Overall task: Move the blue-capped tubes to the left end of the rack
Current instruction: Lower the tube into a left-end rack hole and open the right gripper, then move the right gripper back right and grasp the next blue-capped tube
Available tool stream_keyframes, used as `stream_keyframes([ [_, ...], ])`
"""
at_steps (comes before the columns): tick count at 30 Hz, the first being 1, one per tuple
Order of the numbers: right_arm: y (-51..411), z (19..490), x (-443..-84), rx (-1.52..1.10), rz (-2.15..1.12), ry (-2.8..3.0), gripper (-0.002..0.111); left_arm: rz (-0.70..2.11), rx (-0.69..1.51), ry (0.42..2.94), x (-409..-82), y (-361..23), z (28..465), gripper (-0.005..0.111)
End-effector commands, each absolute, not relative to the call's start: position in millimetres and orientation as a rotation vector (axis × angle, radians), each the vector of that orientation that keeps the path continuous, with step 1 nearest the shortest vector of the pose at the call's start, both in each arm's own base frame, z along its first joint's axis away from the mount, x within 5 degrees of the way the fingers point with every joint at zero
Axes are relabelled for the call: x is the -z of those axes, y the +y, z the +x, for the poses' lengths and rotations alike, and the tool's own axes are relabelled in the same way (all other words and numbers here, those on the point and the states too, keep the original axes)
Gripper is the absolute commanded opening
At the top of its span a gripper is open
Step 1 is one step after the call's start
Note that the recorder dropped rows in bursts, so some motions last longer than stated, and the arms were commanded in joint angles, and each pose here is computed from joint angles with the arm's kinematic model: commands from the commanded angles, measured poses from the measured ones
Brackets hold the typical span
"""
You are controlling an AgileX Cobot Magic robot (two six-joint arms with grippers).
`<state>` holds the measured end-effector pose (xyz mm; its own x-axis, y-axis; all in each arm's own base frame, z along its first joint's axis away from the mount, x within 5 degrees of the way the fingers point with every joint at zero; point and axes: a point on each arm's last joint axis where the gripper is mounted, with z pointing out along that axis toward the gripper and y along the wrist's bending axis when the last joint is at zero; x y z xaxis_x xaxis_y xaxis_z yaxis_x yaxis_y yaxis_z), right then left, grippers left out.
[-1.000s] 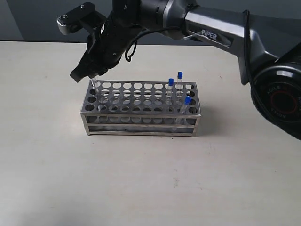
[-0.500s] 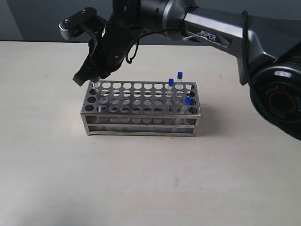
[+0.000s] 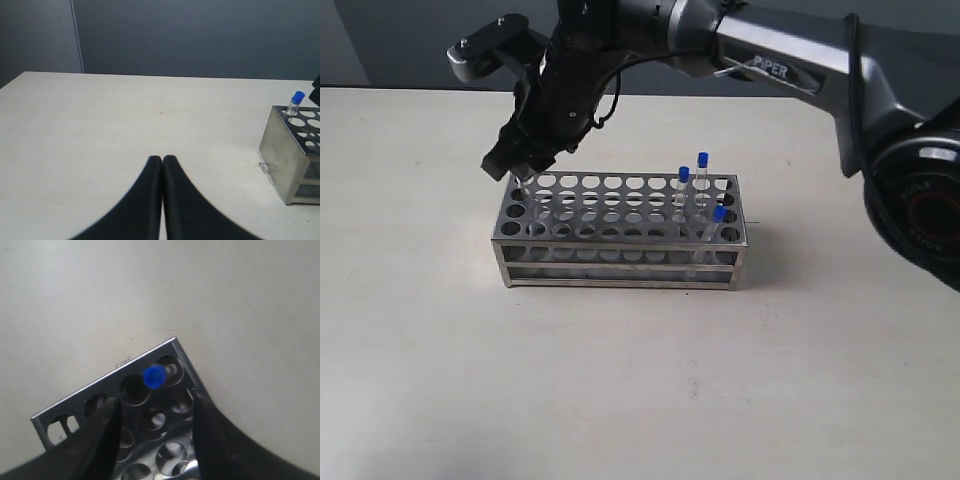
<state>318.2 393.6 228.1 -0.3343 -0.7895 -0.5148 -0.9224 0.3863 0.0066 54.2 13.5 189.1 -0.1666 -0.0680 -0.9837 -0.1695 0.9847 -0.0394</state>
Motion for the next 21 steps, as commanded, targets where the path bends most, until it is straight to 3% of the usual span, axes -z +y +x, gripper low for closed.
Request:
stream_keyframes([
  [1, 376.1, 316.2, -276.5, -0.350, -1.392, 2.185, 0.045, -0.176, -0.086, 1.734, -189.7, 13.3, 54.0, 0.001],
  [7, 336.2, 313.3, -315.0, -0.174, -1.310, 2.312, 0.045, -0.176, -0.086, 1.734, -189.7, 13.3, 54.0, 0.001],
  [12, 301.8, 332.3, -324.2, -0.081, -1.181, 2.409, 0.045, -0.176, -0.086, 1.734, -189.7, 13.3, 54.0, 0.001],
  [21, 239.0, 337.2, -277.3, -0.060, -1.089, 2.692, 0.045, -0.176, -0.086, 1.734, -189.7, 13.3, 54.0, 0.001],
])
